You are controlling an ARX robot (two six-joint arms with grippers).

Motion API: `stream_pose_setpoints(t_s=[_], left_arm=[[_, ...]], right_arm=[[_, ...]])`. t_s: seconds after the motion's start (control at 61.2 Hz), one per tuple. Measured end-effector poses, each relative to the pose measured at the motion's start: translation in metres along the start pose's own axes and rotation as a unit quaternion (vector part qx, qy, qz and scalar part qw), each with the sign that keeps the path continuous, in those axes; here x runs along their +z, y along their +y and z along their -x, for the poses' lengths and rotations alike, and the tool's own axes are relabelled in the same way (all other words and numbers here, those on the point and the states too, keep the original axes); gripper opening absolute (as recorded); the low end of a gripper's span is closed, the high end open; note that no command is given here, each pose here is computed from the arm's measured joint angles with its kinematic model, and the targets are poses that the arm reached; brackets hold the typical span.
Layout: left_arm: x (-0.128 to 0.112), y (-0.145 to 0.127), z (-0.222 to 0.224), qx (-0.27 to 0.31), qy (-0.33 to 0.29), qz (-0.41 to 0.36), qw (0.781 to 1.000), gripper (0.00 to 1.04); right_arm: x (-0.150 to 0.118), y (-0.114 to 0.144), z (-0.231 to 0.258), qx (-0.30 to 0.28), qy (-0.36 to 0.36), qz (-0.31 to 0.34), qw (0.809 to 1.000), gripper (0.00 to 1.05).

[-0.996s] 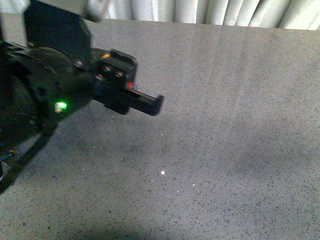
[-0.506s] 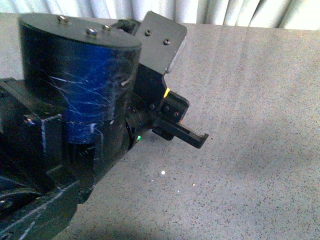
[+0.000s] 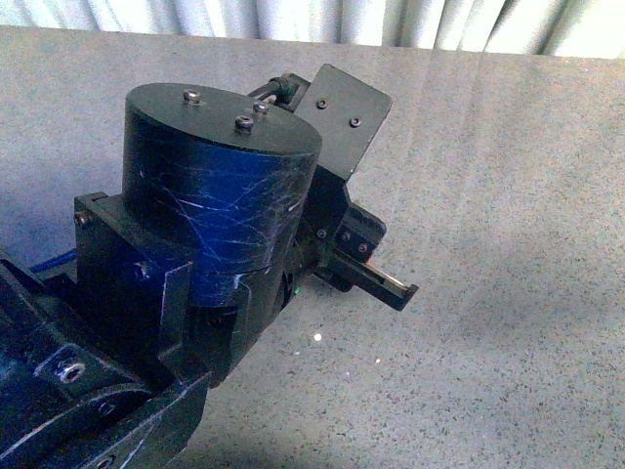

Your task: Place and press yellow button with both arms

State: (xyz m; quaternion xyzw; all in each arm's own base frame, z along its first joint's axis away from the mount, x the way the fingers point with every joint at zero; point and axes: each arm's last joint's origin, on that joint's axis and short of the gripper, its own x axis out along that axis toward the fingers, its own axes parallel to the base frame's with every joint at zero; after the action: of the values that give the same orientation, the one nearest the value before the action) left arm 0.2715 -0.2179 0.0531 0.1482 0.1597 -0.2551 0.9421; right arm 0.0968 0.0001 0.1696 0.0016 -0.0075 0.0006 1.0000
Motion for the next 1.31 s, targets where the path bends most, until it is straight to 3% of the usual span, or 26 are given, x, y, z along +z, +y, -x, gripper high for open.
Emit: stream_pose_setpoints(t_s=[0.343, 0.588, 0.817, 0.882, 0.964, 1.013, 1.062, 1.127, 1.16, 1.307], left_arm=[[-0.012, 0.0, 0.019, -0.01, 0.019, -0.003, 1.0, 0.97], [-0.002, 0.019, 0.083, -0.01, -0.008, 0.04, 0.999, 0.96], [0.008, 0.052, 0.15, -0.019, -0.046, 0.141, 0.989, 0.96], [0.01, 0.058, 0.164, 0.074, -0.1, 0.142, 0.982, 0.87], [0.007, 0.073, 0.187, 0.207, -0.137, 0.151, 0.957, 0.73], [0.003, 0.082, 0.199, 0.243, -0.148, 0.157, 0.946, 0.64], [0.001, 0.086, 0.206, 0.251, -0.154, 0.159, 0.943, 0.56], [0.003, 0.092, 0.213, 0.243, -0.163, 0.155, 0.944, 0.44], [0.004, 0.094, 0.216, 0.244, -0.166, 0.154, 0.943, 0.39], [0.004, 0.103, 0.229, 0.248, -0.169, 0.153, 0.942, 0.15]], right_arm=[[0.0, 0.0, 0.0, 0.0, 0.0, 0.0, 1.0, 0.96], [0.0, 0.0, 0.0, 0.0, 0.0, 0.0, 1.0, 0.96], [0.0, 0.0, 0.0, 0.0, 0.0, 0.0, 1.0, 0.96], [0.0, 0.0, 0.0, 0.0, 0.0, 0.0, 1.0, 0.96], [0.0, 0.0, 0.0, 0.0, 0.0, 0.0, 1.0, 0.96], [0.0, 0.0, 0.0, 0.0, 0.0, 0.0, 1.0, 0.96], [-0.001, 0.001, -0.001, -0.005, 0.077, -0.011, 0.997, 0.96], [0.002, 0.006, -0.005, -0.014, 0.225, -0.021, 0.974, 0.96], [0.004, 0.009, -0.01, -0.01, 0.26, -0.017, 0.965, 0.96], [0.02, 0.017, -0.038, -0.017, 0.274, 0.004, 0.961, 0.96]])
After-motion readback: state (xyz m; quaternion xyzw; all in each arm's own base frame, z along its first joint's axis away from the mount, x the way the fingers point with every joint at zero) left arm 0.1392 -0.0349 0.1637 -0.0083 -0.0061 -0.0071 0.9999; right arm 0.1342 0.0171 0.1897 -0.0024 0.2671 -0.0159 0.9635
